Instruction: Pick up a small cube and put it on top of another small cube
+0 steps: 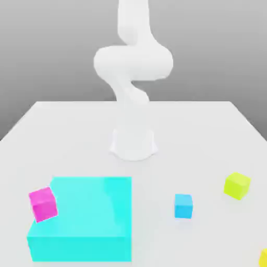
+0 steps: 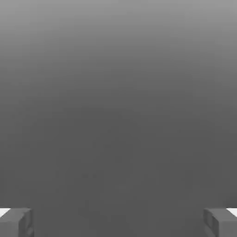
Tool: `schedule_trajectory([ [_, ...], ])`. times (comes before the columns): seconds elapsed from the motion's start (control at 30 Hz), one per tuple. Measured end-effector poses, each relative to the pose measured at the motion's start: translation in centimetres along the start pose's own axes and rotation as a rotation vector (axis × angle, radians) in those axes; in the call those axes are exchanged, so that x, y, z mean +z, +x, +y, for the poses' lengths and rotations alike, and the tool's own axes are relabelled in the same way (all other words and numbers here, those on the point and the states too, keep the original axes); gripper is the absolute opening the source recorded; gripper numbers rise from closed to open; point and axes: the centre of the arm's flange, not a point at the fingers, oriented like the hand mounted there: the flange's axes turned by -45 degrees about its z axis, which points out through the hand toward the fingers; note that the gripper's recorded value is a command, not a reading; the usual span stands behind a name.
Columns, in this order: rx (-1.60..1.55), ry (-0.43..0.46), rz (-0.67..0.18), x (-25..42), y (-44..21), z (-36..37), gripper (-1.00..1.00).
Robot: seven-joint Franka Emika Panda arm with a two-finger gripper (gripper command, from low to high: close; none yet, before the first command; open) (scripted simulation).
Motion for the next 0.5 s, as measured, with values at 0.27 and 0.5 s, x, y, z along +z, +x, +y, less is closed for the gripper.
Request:
schedule_trajectory([
  [0.27,-0.313,0.178,-0.170,13.2,0.8,-5.1,0.00],
  [0.5,-0.593,0.310,-0.297,24.2,-1.8,-11.5,0.00],
])
